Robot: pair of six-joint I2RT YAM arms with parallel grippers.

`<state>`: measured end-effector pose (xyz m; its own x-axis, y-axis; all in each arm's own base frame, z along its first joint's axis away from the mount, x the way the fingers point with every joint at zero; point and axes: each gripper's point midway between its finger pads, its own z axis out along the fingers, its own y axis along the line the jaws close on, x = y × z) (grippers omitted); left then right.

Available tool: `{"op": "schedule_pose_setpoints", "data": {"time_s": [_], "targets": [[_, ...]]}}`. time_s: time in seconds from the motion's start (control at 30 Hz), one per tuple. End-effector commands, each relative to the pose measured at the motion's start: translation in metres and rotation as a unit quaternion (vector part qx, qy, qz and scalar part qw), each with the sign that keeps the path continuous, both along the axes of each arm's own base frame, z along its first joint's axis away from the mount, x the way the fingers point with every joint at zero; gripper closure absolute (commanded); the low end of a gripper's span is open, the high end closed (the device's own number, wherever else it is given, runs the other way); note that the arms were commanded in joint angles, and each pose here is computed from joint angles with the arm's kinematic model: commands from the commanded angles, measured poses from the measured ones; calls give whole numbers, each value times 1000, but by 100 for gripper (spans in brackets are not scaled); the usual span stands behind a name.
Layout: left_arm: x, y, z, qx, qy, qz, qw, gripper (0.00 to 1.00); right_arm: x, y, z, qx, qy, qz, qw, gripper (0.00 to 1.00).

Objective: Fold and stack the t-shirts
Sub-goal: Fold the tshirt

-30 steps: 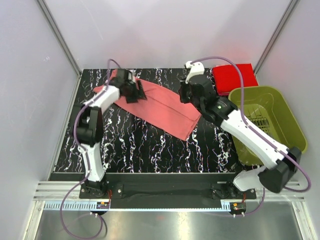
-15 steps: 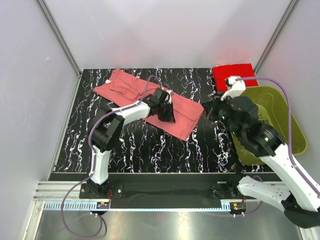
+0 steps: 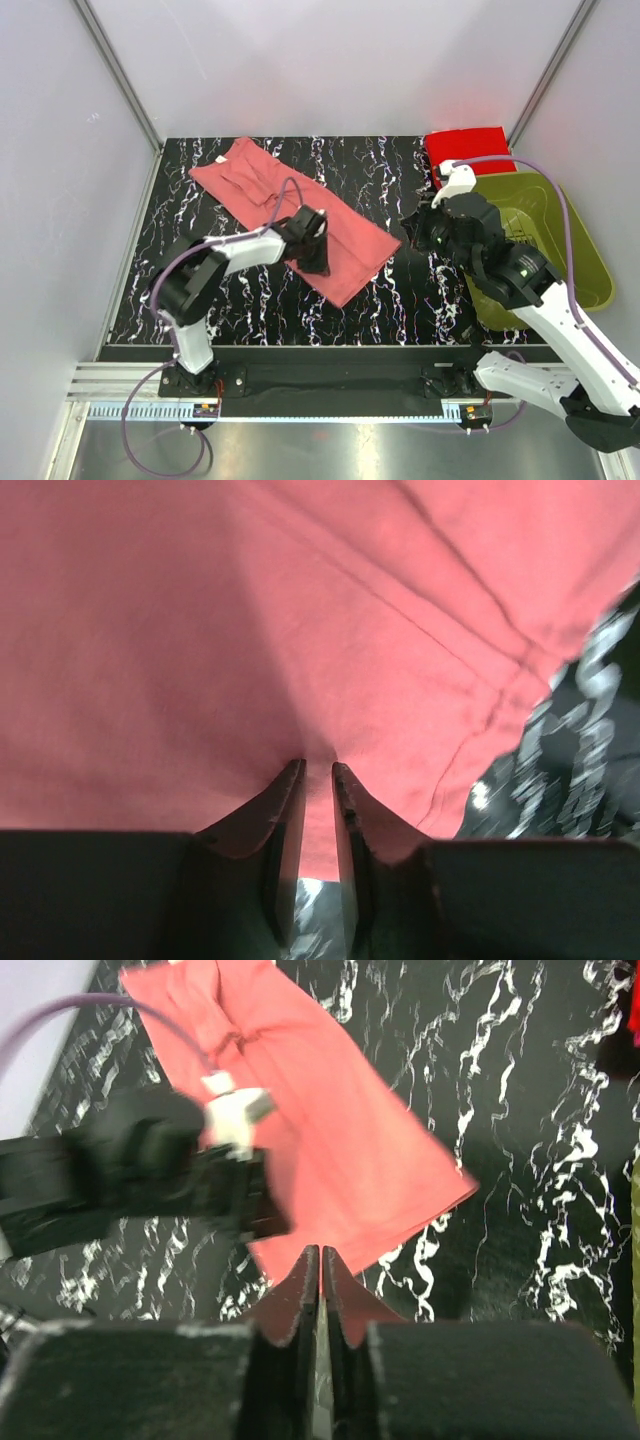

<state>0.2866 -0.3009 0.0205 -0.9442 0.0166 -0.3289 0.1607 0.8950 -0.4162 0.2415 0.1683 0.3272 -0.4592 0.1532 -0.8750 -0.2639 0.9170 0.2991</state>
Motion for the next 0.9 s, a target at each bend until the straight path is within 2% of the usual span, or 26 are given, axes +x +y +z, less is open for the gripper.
{"op": "schedule_pose_setpoints", "data": {"time_s": [0.0, 0.07, 0.1, 0.2, 0.23, 0.3, 0.33, 0.37, 0.43, 0.5, 0.53, 0.57, 0.6, 0.67, 0.73, 0.77, 0.8, 0.87], "targets": [[-51, 67, -18, 97, 28, 37, 994, 74, 2, 8, 0, -15, 11, 21, 1000, 89], [-63, 81, -3, 89, 14, 59, 994, 73, 6, 26, -16, -24, 39, 53, 998, 86], [-78, 98, -9, 107, 23, 69, 992, 73, 10, 32, -23, -26, 50, 63, 996, 84], [-86, 113, 18, 92, -4, 97, 991, 62, 9, 70, -73, -22, 143, 148, 978, 83], [-81, 113, 35, 74, -26, 106, 991, 57, 9, 79, -102, -28, 183, 161, 969, 83], [-66, 117, 58, 54, -47, 119, 990, 54, 12, 99, -119, 3, 203, 192, 960, 83], [-59, 117, 68, 46, -58, 117, 990, 54, 5, 108, -144, 14, 246, 217, 945, 85], [-40, 118, 85, 27, -72, 129, 989, 54, 5, 114, -153, 24, 264, 224, 938, 89], [-18, 126, 89, 37, -78, 131, 988, 53, 7, 122, -185, 33, 308, 237, 921, 99], [20, 139, 107, 28, -92, 158, 983, 53, 10, 124, -203, 44, 334, 241, 910, 100], [33, 146, 95, 43, -77, 162, 983, 53, 12, 118, -222, 44, 359, 229, 904, 100], [59, 157, 110, 31, -89, 182, 979, 53, 15, 114, -228, 49, 367, 221, 902, 100], [73, 162, 98, 41, -75, 188, 978, 53, 19, 111, -233, 52, 369, 217, 902, 100], [109, 177, 113, 47, -100, 207, 972, 53, 25, 98, -243, 44, 379, 195, 904, 100], [131, 184, 96, 62, -83, 211, 972, 53, 32, 85, -253, 16, 383, 163, 909, 100], [149, 187, 106, 52, -93, 216, 971, 53, 33, 82, -257, 9, 387, 157, 909, 100], [157, 189, 87, 59, -73, 215, 972, 53, 35, 81, -259, 5, 387, 153, 910, 100], [179, 196, 88, 61, -82, 223, 969, 53, 37, 80, -267, 1, 394, 143, 908, 100]]}}
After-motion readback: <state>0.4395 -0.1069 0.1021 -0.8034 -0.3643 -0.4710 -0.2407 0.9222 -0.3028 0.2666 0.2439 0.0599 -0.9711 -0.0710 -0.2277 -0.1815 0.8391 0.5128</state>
